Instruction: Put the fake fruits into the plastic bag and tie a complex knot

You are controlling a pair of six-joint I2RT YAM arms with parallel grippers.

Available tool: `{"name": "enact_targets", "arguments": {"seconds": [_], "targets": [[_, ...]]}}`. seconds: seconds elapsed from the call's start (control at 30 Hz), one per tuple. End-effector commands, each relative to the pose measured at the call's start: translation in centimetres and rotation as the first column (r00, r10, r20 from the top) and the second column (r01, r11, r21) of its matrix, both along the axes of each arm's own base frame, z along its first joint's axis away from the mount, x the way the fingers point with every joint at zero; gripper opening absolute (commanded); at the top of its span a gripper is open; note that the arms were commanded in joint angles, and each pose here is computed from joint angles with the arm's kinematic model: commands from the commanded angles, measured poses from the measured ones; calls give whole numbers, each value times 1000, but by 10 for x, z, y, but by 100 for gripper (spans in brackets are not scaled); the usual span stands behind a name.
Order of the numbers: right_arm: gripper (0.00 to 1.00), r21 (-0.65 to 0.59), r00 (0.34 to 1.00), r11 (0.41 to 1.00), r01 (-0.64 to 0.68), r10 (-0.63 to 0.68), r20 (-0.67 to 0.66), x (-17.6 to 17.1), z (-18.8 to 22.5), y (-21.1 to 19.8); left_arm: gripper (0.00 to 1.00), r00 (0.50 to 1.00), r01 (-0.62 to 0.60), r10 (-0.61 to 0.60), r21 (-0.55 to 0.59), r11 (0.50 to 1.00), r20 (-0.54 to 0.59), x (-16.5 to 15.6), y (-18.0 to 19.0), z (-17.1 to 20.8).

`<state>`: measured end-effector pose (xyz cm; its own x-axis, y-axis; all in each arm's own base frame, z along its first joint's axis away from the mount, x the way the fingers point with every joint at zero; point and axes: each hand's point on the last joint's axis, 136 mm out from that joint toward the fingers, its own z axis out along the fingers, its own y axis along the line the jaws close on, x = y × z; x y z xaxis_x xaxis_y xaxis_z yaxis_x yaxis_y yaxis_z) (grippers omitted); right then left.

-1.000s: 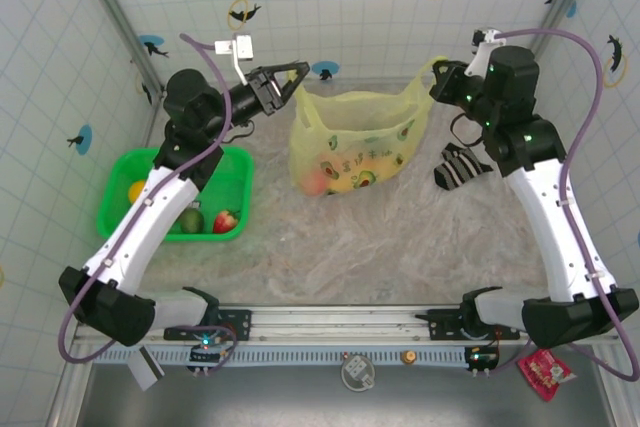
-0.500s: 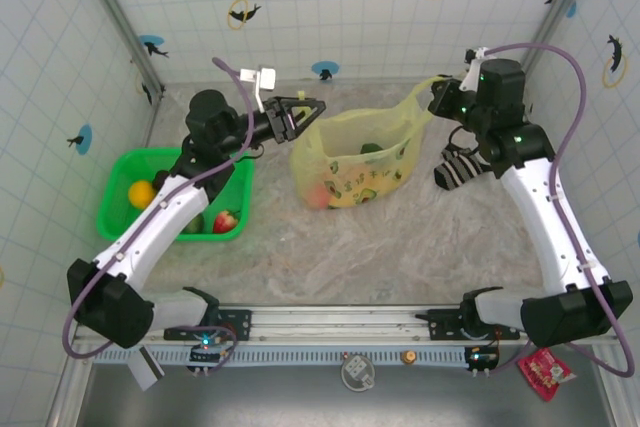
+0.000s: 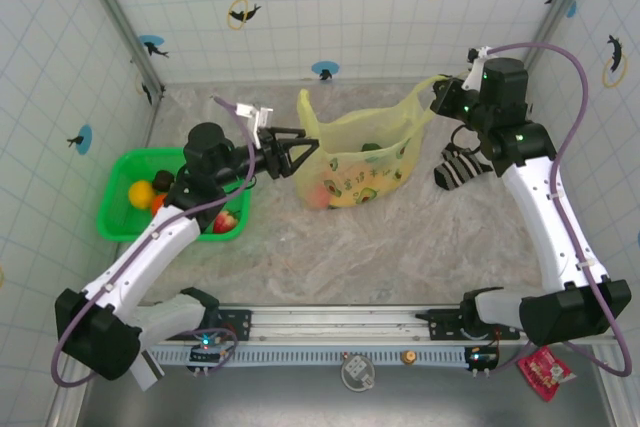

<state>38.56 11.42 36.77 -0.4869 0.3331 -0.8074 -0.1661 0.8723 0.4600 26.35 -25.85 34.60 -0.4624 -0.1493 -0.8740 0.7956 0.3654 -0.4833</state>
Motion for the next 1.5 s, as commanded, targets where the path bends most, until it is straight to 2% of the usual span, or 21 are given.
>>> {"name": "enact_targets", "arguments": {"seconds": [0.0, 0.1, 0.17, 0.2, 0.3, 0.33, 0.4, 0.57, 0.9, 1.07, 1.3, 1.37, 1.47], "targets": [[0, 4, 997, 1000, -6, 6, 71, 4, 23, -1, 68, 984, -116, 107, 55, 992, 142, 0, 18, 4], [0, 3, 997, 1000, -18, 18, 74, 3, 23, 0, 55, 950, -225, 202, 74, 971, 238, 3, 34, 3], [0, 7, 997, 1000, -24, 23, 78, 3, 24, 1, 54, 938, -211, 179, 78, 974, 296, -3, 34, 2], [0, 7, 997, 1000, -28, 28, 79, 2, 24, 2, 55, 937, -192, 158, 81, 978, 311, -5, 32, -1], [0, 9, 996, 999, -35, 34, 81, 1, 24, 3, 71, 937, -161, 121, 99, 982, 327, -1, 24, -9], [0, 10, 996, 999, -37, 36, 79, 1, 23, 3, 84, 935, -163, 122, 99, 982, 334, 3, 21, -11], [0, 12, 996, 999, -40, 39, 78, 1, 22, 4, 96, 916, -188, 142, 90, 978, 374, 11, 20, -11], [0, 16, 996, 999, -47, 46, 78, 0, 22, 5, 97, 841, -188, 132, 54, 981, 524, 14, 14, -11], [0, 26, 996, 998, -62, 60, 70, 2, 19, 9, 96, 805, -118, 47, 83, 990, 591, 38, -12, -24], [1, 28, 996, 997, -67, 65, 56, 2, 12, 9, 86, 789, -127, 63, 62, 990, 611, 46, -15, -27], [1, -17, 999, 999, -35, 35, 1, 3, -6, 1, 56, 773, -104, 58, 36, 994, 632, 46, -20, -25], [4, -34, 1000, 999, -31, 31, 0, 1, -8, -1, 45, 770, -111, 77, 14, 994, 634, 46, -18, -23], [20, -69, 1000, 998, -13, 13, 5, -2, -4, -5, 24, 772, -107, 95, -18, 994, 628, 45, -17, -20]]}}
